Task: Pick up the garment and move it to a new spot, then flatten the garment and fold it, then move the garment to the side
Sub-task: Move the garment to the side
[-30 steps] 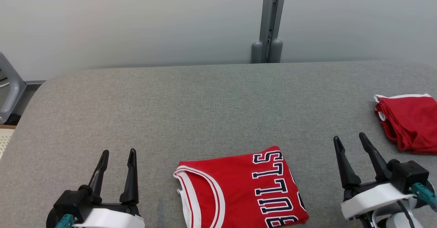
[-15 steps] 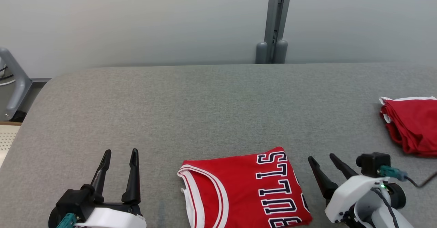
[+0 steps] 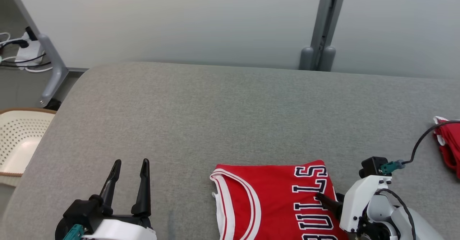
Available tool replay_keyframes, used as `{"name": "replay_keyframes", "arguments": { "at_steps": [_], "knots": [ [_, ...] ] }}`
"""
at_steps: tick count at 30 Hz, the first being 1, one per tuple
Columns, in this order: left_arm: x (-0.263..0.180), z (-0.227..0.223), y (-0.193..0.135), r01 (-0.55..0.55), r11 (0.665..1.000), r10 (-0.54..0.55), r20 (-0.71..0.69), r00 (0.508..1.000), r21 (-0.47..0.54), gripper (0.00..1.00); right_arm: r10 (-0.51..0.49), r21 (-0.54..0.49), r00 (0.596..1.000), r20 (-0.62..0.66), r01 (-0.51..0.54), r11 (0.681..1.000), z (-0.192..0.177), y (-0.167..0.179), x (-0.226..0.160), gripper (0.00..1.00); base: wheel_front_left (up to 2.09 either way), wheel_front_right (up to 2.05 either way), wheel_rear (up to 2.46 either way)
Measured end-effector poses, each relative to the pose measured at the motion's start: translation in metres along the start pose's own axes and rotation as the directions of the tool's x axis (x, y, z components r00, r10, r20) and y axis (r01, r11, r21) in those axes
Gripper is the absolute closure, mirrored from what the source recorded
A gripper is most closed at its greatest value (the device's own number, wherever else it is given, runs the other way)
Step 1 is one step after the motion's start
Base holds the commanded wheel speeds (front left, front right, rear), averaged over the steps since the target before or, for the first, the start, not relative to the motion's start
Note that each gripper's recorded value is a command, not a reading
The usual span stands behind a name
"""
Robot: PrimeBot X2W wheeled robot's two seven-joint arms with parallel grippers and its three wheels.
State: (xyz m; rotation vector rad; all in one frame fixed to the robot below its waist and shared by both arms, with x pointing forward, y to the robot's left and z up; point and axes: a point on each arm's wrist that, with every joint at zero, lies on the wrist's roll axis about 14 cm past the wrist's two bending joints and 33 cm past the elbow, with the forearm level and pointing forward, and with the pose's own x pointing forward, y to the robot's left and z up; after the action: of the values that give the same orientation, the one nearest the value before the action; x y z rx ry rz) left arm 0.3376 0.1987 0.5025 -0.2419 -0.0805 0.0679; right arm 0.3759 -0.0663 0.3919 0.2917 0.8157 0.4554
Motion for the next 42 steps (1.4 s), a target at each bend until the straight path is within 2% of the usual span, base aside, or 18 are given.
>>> {"name": "replay_keyframes", "arguments": {
  "at_steps": [5,7,8,15,22,27,32,42],
  "knots": [
    [-0.004,0.001,0.009,-0.028,1.000,0.028,0.001,1.000,0.001,0.00,0.009,0.012,0.997,-0.076,-0.008,1.000,-0.011,0.004,0.010,0.00,0.00,0.00,0.00],
    [-0.005,0.001,0.012,-0.037,0.999,0.037,0.001,0.999,0.001,0.00,0.026,0.017,0.996,-0.084,-0.024,1.000,-0.011,0.009,0.013,0.62,0.00,0.00,0.00],
    [-0.005,0.001,0.013,-0.041,0.999,0.041,0.002,0.999,0.002,0.00,0.032,0.016,0.996,-0.078,-0.031,0.999,-0.011,0.012,0.014,1.00,0.00,0.00,0.00],
    [-0.005,0.002,0.014,-0.042,0.999,0.042,0.005,0.999,0.005,0.00,0.042,-0.002,0.999,-0.006,-0.042,0.999,0.000,0.016,0.013,1.00,0.00,0.00,0.00],
    [0.004,0.002,-0.004,0.017,1.000,-0.017,0.006,1.000,0.003,0.00,0.036,-0.083,0.989,0.146,-0.024,0.996,0.038,0.011,0.000,1.00,0.00,0.00,0.00],
    [0.017,0.000,-0.032,0.103,0.995,-0.103,0.004,0.995,-0.006,0.00,0.019,-0.148,0.972,0.233,0.017,0.989,0.062,-0.001,-0.020,1.00,0.00,0.00,0.00],
    [0.031,-0.008,-0.067,0.198,0.980,-0.199,-0.012,0.980,-0.022,0.00,-0.039,-0.215,0.954,0.296,0.106,0.971,0.085,-0.029,-0.049,1.00,0.00,0.00,0.00],
    [0.059,-0.026,-0.140,0.400,0.915,-0.402,-0.042,0.915,-0.044,0.00,-0.152,-0.190,0.906,0.396,0.242,0.951,0.111,-0.079,-0.091,1.00,0.00,0.00,0.00]
  ]
}}
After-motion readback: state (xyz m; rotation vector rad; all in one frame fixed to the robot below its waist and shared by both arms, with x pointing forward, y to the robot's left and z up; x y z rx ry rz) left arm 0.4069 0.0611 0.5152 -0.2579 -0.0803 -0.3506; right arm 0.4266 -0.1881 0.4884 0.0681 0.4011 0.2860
